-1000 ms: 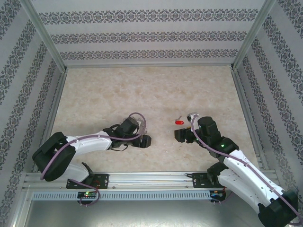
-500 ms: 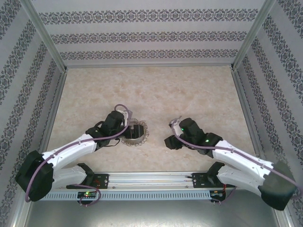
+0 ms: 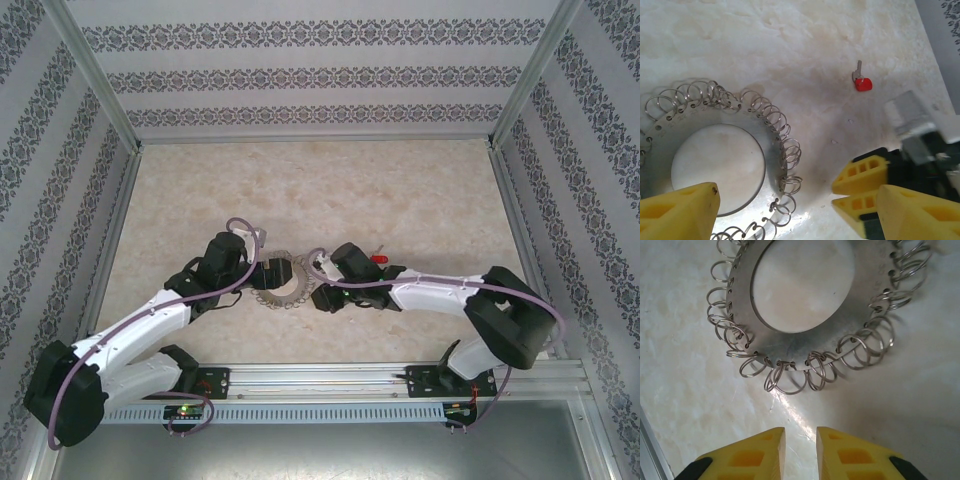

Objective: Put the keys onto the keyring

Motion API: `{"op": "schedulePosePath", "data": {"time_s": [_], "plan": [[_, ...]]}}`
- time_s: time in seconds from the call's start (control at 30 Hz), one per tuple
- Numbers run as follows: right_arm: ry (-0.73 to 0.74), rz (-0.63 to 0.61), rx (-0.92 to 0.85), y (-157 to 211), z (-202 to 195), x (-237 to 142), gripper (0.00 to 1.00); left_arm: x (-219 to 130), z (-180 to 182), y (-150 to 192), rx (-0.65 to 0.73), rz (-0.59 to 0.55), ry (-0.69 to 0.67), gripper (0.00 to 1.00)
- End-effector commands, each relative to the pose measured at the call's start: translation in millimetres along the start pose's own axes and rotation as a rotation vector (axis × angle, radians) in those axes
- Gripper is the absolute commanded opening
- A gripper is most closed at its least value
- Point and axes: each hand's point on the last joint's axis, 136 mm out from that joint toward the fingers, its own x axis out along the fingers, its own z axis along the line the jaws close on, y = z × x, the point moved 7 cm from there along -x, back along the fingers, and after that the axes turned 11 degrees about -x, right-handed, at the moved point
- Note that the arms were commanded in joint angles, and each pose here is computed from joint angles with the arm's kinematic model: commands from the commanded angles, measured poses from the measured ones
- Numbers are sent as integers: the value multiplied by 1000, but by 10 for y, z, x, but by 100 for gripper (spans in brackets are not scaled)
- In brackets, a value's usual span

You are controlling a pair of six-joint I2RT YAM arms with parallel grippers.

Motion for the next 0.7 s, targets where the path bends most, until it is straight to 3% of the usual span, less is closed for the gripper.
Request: {"op": "schedulePosePath", "data": {"time_s": [0.0,0.5,0.67], "plan": [[-75,-58,-8,-175,121,45,22,5,19,6,38,5,11,82],[-39,3,29,-189,23,277,25,58,39,22,50,18,15,82],[3,18,33,-160,-19,255,33,64,41,21,55,18,16,82]]}}
